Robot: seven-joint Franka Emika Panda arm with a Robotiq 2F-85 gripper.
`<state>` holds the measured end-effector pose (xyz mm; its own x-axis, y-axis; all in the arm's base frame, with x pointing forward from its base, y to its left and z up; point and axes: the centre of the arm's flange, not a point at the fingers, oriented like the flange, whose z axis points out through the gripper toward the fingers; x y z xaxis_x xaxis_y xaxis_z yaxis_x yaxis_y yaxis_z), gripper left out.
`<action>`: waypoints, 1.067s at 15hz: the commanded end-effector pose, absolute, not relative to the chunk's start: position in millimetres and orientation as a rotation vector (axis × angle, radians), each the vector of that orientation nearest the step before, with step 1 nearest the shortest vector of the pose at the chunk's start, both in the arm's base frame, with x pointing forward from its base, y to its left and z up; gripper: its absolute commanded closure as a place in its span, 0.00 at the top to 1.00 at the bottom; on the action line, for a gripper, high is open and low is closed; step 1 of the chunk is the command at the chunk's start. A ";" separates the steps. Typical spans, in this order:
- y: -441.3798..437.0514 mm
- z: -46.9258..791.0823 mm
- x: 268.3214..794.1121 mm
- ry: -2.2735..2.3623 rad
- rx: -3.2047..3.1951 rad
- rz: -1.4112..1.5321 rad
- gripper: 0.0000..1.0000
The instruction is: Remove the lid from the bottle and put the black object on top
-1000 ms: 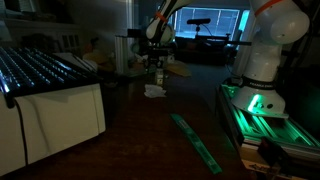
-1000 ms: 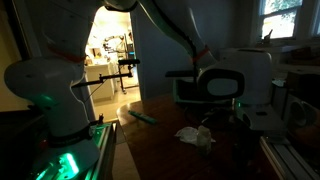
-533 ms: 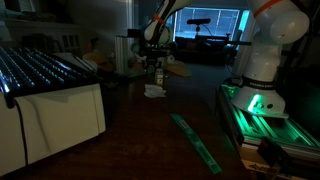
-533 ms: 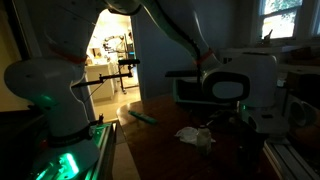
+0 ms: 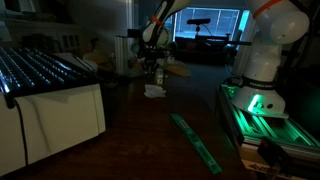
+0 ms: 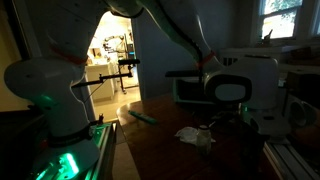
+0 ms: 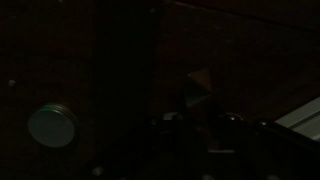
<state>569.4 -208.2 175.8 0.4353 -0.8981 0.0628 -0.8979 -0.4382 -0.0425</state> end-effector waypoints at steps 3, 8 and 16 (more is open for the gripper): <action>-199.6 190.5 563.9 1.621 -2.646 -0.111 0.06; -187.0 232.0 529.2 1.474 -2.776 -0.036 0.06; -146.3 319.1 469.7 1.177 -2.930 -0.101 0.06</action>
